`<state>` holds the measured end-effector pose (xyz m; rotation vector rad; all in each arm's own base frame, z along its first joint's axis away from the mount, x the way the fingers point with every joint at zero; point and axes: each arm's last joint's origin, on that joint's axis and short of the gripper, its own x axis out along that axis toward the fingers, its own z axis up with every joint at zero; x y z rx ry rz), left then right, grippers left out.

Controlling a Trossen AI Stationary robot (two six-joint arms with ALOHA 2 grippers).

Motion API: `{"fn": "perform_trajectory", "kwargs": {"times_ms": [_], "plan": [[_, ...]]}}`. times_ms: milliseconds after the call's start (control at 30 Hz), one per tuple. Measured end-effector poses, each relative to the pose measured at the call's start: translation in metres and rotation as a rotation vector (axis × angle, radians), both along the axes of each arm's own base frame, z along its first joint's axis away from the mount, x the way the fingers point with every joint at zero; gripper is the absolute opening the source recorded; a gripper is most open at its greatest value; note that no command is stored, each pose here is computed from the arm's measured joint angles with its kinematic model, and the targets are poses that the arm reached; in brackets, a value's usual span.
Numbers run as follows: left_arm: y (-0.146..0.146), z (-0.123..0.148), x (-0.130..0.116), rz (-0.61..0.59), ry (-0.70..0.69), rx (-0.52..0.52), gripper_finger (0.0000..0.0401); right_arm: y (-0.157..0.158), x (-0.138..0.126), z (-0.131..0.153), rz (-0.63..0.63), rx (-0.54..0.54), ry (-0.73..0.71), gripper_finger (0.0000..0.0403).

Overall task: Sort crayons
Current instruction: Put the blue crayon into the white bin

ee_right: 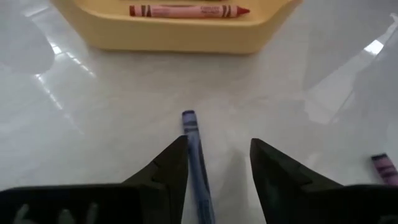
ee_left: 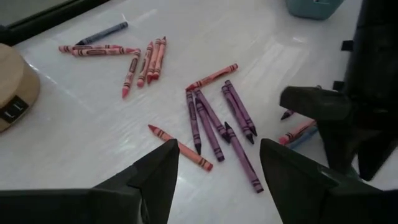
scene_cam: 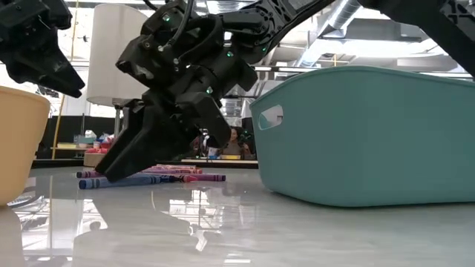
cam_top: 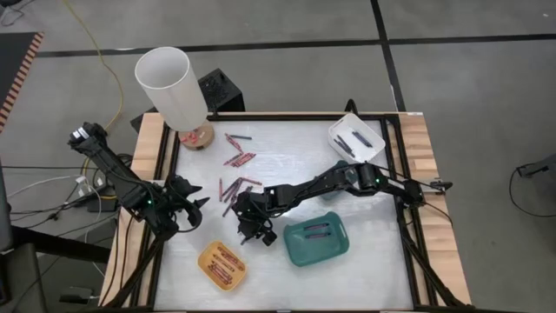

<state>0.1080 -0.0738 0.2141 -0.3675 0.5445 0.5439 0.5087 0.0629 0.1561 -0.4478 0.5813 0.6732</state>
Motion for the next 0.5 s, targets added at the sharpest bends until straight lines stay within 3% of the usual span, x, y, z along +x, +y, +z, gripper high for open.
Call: {"fn": "perform_trajectory", "kwargs": {"times_ms": [500], "plan": [[0.0, 0.0, 0.0, 0.004, -0.002, -0.002, 0.0215, -0.01, 0.002, -0.02, -0.011, 0.004, 0.057, 0.0159]]}}
